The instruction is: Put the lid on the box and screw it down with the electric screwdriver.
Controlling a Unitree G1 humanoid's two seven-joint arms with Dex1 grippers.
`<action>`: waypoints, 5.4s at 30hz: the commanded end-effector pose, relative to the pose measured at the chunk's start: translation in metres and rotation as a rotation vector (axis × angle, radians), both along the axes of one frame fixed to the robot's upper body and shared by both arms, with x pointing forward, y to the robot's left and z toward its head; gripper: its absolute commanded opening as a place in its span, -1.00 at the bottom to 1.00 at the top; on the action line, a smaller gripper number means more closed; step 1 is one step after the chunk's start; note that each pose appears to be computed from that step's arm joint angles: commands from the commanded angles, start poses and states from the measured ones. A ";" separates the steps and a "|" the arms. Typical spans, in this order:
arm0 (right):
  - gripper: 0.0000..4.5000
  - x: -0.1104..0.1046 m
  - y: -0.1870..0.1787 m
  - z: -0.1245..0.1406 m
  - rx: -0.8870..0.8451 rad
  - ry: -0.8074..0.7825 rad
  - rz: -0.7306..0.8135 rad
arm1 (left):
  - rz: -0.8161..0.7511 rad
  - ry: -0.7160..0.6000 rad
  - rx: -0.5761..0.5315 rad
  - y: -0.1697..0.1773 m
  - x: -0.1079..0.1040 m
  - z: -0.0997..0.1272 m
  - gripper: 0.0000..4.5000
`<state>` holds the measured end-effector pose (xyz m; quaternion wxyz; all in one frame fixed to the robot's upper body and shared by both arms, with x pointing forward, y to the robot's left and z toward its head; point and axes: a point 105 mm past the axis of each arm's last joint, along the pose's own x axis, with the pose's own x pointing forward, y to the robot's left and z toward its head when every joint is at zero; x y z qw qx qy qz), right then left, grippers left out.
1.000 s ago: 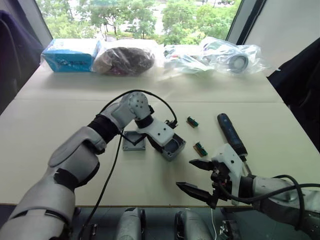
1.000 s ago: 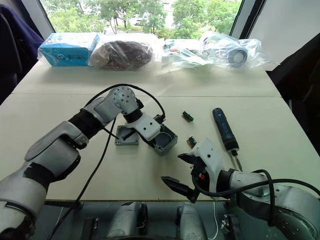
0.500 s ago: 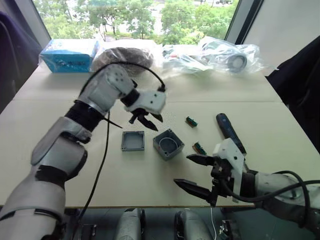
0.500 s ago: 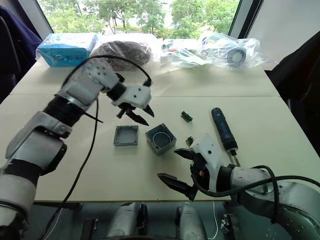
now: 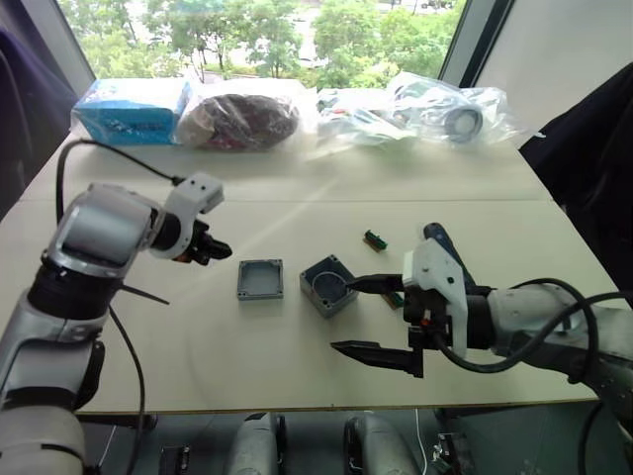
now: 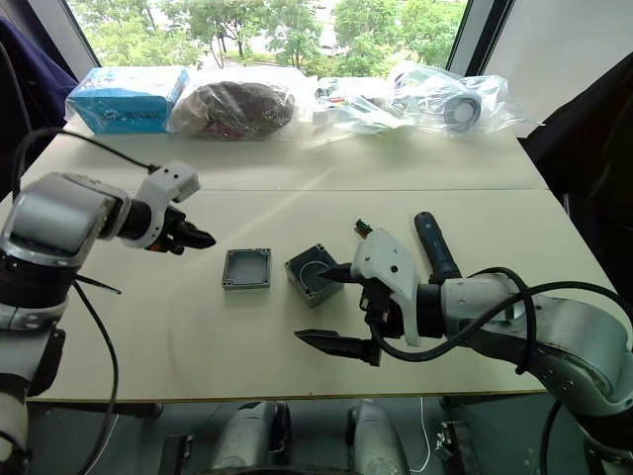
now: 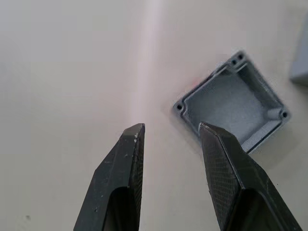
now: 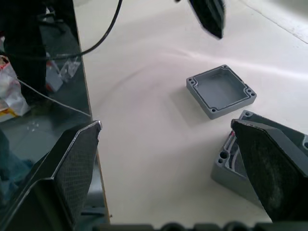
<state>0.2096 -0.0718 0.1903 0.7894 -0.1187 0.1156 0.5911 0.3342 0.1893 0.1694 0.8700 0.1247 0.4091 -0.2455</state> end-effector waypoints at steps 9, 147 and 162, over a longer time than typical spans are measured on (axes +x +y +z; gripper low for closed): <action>1.00 0.006 0.008 -0.005 0.014 -0.012 0.007 | 0.129 -0.020 -0.148 -0.018 0.011 -0.014 -0.20; -0.93 0.049 -0.008 -0.060 -0.541 -1.414 -0.257 | -0.746 -0.373 -0.418 -0.130 0.014 0.030 -0.98; -0.93 0.052 -0.004 -0.042 -0.563 -1.420 -0.317 | -0.671 -0.407 -0.410 -0.123 0.031 0.028 -0.98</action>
